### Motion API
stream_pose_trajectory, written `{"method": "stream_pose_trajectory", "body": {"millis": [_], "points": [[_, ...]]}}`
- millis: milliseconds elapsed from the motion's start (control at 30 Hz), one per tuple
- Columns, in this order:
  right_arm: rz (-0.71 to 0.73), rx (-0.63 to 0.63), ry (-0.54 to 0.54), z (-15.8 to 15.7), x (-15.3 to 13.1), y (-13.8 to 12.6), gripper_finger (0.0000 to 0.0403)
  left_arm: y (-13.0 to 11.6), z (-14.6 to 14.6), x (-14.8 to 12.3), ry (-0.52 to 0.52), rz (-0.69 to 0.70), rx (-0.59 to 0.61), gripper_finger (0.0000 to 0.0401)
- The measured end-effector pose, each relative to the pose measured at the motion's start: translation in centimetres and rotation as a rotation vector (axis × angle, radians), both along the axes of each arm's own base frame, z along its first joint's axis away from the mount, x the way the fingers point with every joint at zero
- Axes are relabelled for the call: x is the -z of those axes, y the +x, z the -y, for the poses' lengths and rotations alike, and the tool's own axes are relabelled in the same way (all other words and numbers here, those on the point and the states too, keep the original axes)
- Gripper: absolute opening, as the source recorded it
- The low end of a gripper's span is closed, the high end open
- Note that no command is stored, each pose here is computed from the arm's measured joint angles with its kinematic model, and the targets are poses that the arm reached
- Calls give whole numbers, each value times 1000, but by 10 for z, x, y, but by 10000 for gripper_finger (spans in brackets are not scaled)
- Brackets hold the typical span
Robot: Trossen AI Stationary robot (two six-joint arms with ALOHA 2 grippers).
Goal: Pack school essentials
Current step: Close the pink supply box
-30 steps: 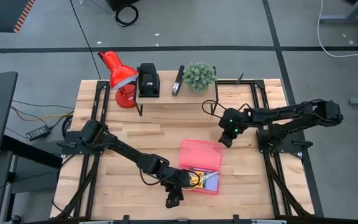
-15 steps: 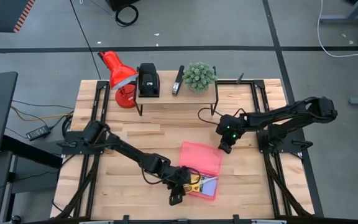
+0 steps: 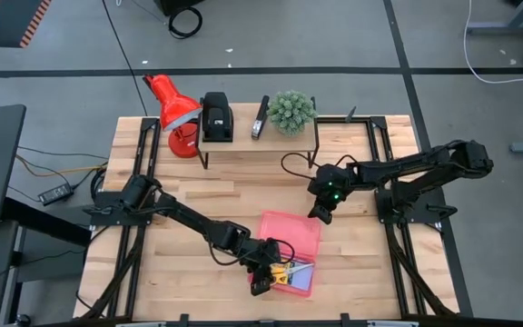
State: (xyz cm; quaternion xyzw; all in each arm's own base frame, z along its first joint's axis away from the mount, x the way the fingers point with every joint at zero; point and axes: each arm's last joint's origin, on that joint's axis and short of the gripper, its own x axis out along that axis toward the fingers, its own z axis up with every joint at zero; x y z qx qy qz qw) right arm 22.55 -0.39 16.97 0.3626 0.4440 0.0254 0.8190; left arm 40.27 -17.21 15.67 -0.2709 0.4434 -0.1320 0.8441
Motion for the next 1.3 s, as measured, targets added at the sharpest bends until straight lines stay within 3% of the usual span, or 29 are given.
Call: {"method": "stream_pose_trajectory", "body": {"millis": [267, 400, 567, 733, 833, 967, 1100, 1300], "points": [[25, 1, -6, 1, -19, 10, 6, 0, -1, 0, 11, 3, -14, 4], [14, -45, 60, -6, -35, 10, 6, 1, -5, -2, -5, -12, -43, 13], [6, -155, 40, -32, -63, -3, 6, 2, -30, -23, 30, 8, -91, 17], [8, -102, -18, -67, -77, -21, 6, 0, -68, -50, 98, 43, -151, 5], [-9, 14, -32, -87, -77, -28, 6, 0, -95, -61, 110, 38, -230, 8], [40, 130, 33, -115, -75, -25, 6, -1, -129, -65, 121, -15, -399, 30], [113, 132, 93, -149, -66, -12, 6, -2, -163, -63, 106, -70, -515, 49], [30, 113, 30, -189, -48, 18, 6, -8, -211, -59, 1, -175, -749, 66]]}}
